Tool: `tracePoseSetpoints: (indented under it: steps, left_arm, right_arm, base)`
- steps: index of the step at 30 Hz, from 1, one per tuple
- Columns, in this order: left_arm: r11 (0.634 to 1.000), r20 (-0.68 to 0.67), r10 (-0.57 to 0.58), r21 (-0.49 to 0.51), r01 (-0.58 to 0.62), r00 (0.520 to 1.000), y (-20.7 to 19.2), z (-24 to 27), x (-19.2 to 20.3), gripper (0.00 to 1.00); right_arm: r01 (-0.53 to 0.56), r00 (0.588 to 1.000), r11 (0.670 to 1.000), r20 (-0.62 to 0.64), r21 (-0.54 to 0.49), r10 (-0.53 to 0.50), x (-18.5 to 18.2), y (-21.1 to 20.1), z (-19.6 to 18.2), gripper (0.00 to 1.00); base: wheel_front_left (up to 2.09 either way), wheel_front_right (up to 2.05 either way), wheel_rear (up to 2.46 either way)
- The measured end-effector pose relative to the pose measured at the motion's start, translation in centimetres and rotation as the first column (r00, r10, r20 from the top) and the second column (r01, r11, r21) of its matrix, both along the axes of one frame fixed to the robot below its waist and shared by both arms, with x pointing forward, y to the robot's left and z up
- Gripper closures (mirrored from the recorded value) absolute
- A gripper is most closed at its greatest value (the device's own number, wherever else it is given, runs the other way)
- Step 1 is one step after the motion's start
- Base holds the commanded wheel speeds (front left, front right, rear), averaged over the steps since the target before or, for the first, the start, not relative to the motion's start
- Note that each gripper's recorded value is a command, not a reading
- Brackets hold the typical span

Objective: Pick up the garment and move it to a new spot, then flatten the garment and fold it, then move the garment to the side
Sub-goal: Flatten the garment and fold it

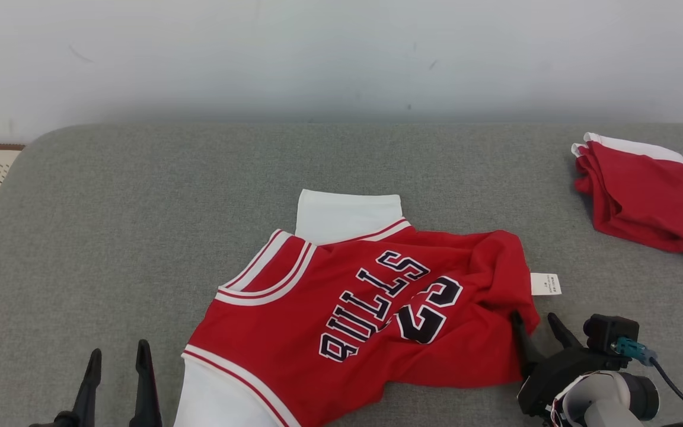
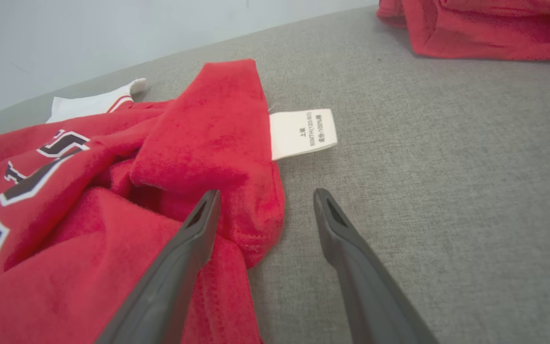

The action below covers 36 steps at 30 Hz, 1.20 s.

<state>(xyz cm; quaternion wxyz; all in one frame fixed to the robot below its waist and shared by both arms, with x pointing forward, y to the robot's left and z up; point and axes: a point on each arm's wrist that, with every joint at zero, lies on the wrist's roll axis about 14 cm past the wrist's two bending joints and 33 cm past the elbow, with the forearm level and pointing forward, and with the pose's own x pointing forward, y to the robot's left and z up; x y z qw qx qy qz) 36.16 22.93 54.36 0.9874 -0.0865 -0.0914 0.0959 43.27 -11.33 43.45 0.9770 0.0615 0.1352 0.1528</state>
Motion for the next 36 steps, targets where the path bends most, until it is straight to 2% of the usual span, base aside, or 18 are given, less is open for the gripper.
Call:
tracePoseSetpoints:
  steps: [1,2,3,4,12,17,28,36]
  left_arm:
    - [1.000,-0.003,0.007,-0.001,-0.007,1.000,0.2,-0.1,-0.1,0.00]
    - [1.000,-0.006,0.011,-0.003,-0.011,1.000,0.3,-0.2,-0.1,0.00]
    - [1.000,-0.010,0.013,-0.001,-0.013,1.000,0.4,-0.4,-0.1,0.00]
    - [1.000,-0.013,0.015,-0.001,-0.015,1.000,0.5,-0.5,-0.1,0.00]
    - [1.000,-0.024,0.025,-0.006,-0.025,0.999,0.8,-1.0,0.0,0.00]
    - [1.000,-0.017,0.011,-0.021,-0.011,1.000,0.1,-0.9,0.1,0.00]
    - [0.999,-0.005,-0.005,-0.041,0.005,1.000,-0.6,-0.8,-0.2,0.00]
    - [0.999,-0.003,0.004,-0.051,-0.004,1.000,-0.3,-0.9,-0.5,0.00]
  right_arm:
    - [0.000,1.000,1.000,-0.015,0.007,0.000,0.1,0.1,-0.4,0.12]
    - [-0.002,0.999,1.000,-0.036,0.013,0.002,0.1,0.3,-0.8,0.38]
    - [-0.006,0.999,1.000,-0.051,0.015,0.007,0.1,0.5,-1.2,0.73]
    - [-0.011,0.998,1.000,-0.058,0.015,0.012,0.2,0.7,-1.5,0.99]
    - [-0.031,0.998,0.999,0.058,0.032,0.029,2.2,1.2,1.0,1.00]
    - [-0.032,0.989,0.997,0.150,0.076,0.020,3.1,1.1,4.4,1.00]
    - [-0.055,0.934,0.998,0.352,-0.012,0.056,5.0,-1.8,12.9,1.00]
    - [-0.088,0.898,0.994,0.427,-0.067,0.108,6.4,-1.4,17.9,1.00]
  base:
    - [0.00,0.00,0.00]
    - [0.00,0.00,0.00]
    - [0.00,0.00,0.00]
    - [0.00,0.00,0.00]
    - [0.00,0.00,0.00]
    - [0.00,0.00,0.00]
    - [0.00,0.00,0.00]
    - [0.00,0.00,0.00]
